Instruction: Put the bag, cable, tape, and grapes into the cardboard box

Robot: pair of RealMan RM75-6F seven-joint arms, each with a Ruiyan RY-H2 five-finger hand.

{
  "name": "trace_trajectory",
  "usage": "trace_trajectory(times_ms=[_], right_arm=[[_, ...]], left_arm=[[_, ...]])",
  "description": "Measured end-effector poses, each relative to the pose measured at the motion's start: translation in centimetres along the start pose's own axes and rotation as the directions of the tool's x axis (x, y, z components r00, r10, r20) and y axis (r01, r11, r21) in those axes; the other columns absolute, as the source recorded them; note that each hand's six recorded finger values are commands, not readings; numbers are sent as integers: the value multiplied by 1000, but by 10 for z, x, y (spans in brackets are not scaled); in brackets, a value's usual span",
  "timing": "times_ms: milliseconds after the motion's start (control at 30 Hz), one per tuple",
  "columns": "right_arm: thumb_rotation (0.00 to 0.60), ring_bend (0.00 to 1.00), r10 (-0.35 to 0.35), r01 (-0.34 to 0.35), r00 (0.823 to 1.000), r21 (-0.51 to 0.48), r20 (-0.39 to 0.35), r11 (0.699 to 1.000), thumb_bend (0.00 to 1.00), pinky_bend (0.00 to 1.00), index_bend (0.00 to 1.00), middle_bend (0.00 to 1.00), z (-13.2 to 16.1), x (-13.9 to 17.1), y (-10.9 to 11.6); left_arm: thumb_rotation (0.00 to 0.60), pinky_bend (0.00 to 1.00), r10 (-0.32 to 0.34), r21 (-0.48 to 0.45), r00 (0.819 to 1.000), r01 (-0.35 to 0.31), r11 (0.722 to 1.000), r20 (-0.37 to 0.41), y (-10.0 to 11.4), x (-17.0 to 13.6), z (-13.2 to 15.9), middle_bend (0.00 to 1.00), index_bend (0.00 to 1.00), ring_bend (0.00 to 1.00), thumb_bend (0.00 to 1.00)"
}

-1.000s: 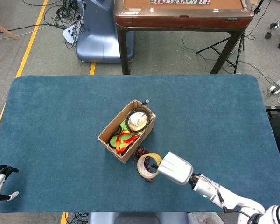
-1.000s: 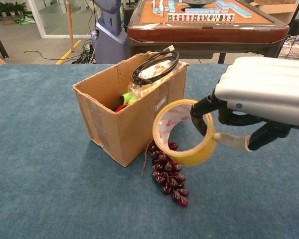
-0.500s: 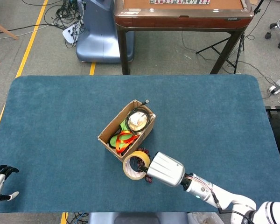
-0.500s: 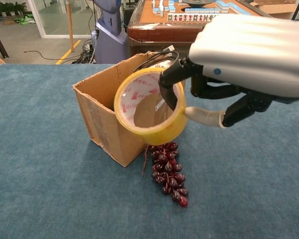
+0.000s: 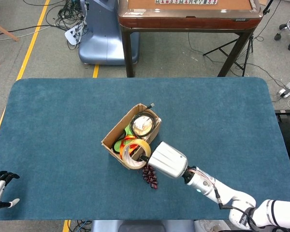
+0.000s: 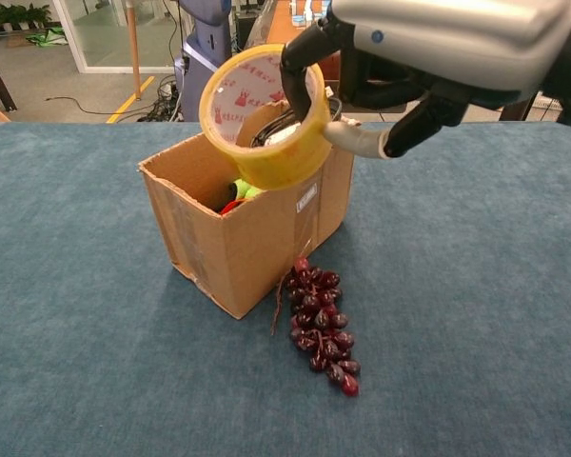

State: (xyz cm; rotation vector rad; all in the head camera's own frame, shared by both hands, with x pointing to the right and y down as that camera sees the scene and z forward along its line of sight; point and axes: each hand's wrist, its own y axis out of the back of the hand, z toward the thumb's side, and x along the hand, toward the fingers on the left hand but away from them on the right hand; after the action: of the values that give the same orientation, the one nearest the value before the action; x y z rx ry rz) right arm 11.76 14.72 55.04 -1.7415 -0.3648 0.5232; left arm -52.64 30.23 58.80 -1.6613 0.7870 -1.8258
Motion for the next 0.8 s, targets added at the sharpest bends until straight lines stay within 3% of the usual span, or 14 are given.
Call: trace_trajectory(times_ms=[500, 600, 733, 800], right_arm=[[600, 1000, 62, -57, 994, -51, 92, 997, 499, 1000, 732, 1000, -38, -55, -40], [600, 1000, 81, -74, 991, -65, 107, 995, 379, 1000, 712, 1000, -45, -62, -50], [600, 1000, 108, -99, 985, -73, 135, 992, 143, 1000, 566, 1000, -55, -67, -60], [600, 1000, 112, -101, 983, -81, 143, 992, 77, 1000, 510, 1000, -58, -67, -62]], left_arm=[[600, 400, 3, -9, 1000, -3, 1000, 3, 2, -1, 0, 291, 319, 160, 100], [600, 400, 4, -8, 1000, -4, 1000, 4, 2, -1, 0, 291, 319, 160, 100], [600, 400, 3, -7, 1000, -3, 1000, 3, 2, -2, 0, 291, 319, 160, 100], [600, 400, 3, -6, 1000, -3, 1000, 3, 2, -2, 0, 291, 319, 160, 100]])
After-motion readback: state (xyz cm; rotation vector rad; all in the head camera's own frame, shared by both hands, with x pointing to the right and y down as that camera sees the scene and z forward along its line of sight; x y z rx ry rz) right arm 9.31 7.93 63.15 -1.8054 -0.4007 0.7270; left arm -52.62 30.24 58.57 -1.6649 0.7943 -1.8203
